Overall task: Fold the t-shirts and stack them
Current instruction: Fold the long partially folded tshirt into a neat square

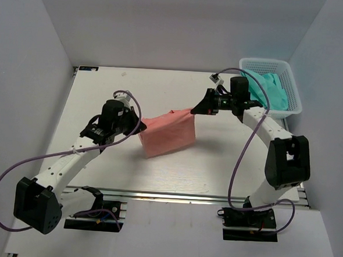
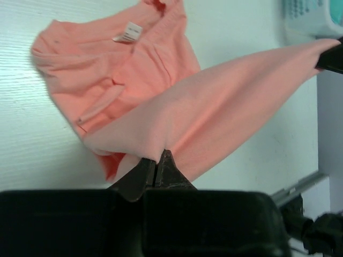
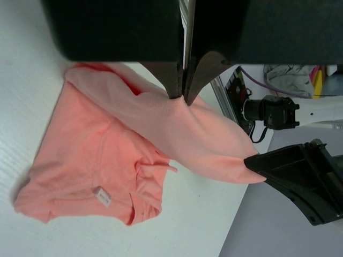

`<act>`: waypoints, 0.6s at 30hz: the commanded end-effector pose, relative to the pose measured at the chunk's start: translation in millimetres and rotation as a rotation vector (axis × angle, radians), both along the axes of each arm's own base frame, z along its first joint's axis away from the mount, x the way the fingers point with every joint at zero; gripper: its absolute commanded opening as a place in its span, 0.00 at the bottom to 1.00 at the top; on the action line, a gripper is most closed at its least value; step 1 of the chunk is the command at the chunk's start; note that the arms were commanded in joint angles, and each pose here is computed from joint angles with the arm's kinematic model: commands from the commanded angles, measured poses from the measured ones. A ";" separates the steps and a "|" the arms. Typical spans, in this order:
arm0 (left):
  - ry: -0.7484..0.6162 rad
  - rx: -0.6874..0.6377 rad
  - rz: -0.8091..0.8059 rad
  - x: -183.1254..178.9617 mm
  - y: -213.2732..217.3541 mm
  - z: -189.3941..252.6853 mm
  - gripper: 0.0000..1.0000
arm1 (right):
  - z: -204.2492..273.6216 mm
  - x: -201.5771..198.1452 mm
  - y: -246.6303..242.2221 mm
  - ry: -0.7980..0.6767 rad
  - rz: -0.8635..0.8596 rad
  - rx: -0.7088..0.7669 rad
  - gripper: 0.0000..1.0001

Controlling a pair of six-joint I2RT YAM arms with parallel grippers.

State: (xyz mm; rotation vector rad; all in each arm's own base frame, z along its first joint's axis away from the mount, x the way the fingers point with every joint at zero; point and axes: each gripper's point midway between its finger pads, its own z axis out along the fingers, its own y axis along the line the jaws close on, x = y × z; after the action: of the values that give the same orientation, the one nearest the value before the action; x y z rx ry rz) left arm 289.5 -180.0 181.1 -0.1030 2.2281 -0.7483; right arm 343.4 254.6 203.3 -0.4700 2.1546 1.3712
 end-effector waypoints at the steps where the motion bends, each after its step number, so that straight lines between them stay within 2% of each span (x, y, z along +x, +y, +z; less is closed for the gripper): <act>1: -0.011 0.041 0.168 21.2 22.4 11.0 0.00 | 20.0 27.6 8.8 -0.070 0.020 0.045 0.00; 3: -0.019 0.059 0.208 28.5 29.9 12.0 0.00 | 28.8 37.9 11.9 -0.085 0.024 0.049 0.00; 4: -0.019 0.058 0.223 31.9 30.5 13.3 0.01 | 13.8 44.9 13.5 -0.050 0.022 0.036 0.00; 5: -0.024 0.071 0.256 35.5 38.1 13.0 0.04 | 24.6 49.9 16.7 -0.073 0.027 0.046 0.00; 9: -0.005 0.086 0.300 49.0 45.0 8.6 0.05 | 11.0 68.4 21.9 -0.044 0.027 0.036 0.00; 15: 0.118 0.102 0.324 64.5 51.2 -29.7 0.05 | -5.8 89.7 28.2 0.001 0.024 0.029 0.00; 18: 0.124 0.096 0.331 80.0 57.1 -34.8 0.05 | -23.6 97.3 31.4 0.030 0.025 0.015 0.00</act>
State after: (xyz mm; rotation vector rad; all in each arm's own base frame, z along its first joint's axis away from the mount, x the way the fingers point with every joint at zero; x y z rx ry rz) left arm 356.4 -140.5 144.0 -0.4256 2.2934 -0.5170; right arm 423.3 291.3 175.5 -0.4862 2.1865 1.4507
